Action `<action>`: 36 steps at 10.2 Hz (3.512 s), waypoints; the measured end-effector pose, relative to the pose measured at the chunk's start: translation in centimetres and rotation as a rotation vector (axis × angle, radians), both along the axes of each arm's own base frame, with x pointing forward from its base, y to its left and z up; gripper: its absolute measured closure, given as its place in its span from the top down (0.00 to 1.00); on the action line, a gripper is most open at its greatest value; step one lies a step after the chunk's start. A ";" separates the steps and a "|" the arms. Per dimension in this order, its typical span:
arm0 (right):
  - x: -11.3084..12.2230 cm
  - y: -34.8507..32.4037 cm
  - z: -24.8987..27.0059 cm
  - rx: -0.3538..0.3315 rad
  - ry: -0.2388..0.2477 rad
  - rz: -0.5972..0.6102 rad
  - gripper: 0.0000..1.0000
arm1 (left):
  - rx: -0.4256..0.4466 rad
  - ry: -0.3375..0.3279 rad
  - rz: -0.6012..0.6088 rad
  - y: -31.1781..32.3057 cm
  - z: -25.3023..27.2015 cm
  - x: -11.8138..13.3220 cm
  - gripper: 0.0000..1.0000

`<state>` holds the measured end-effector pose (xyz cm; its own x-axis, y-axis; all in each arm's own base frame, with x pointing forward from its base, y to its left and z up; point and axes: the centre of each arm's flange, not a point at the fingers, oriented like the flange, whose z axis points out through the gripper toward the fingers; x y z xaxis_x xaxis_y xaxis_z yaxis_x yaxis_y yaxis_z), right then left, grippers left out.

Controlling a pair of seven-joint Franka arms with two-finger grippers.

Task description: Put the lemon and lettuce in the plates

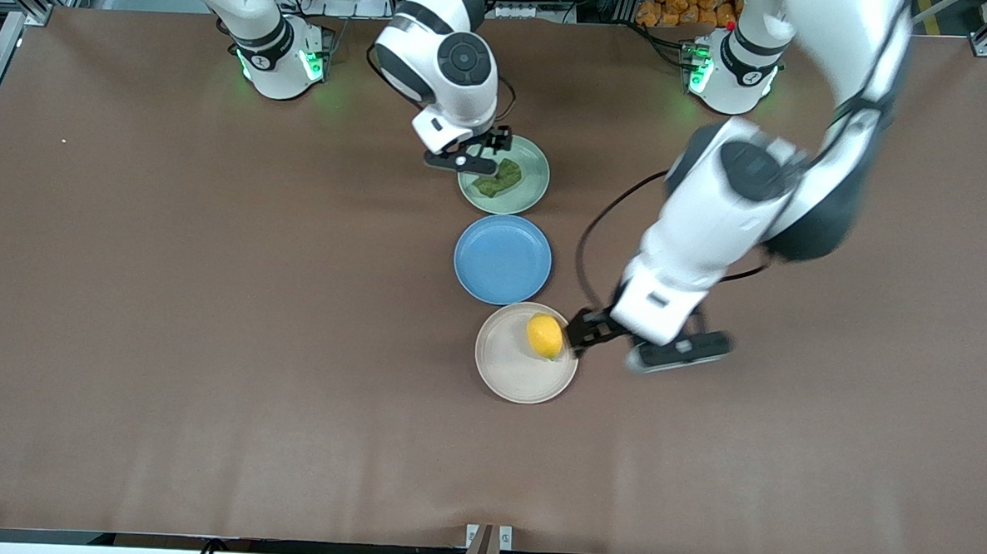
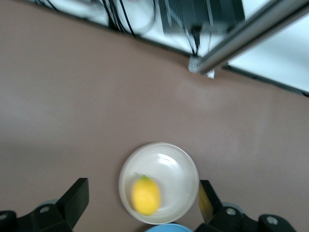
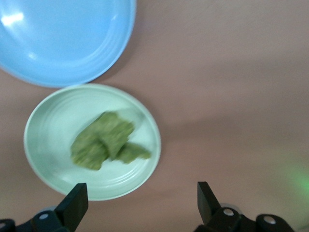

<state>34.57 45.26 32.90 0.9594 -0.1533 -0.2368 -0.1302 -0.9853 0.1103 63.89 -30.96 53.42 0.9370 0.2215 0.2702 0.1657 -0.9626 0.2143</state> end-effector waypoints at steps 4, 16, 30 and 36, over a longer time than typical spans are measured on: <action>7.8 -11.0 2.9 -0.109 0.034 -0.019 1.00 | 0.194 -0.014 -0.087 13.8 11.6 -3.0 1.00; 24.5 -40.7 14.7 0.063 -0.058 0.107 1.00 | 0.288 0.171 -0.160 22.8 13.8 -6.8 1.00; 22.8 -46.6 30.4 -0.008 -0.181 0.108 1.00 | 0.263 0.207 -0.166 23.3 13.2 -7.3 1.00; 23.4 -47.9 30.6 -0.016 -0.229 0.089 1.00 | 0.204 0.316 -0.208 22.9 12.4 -8.7 1.00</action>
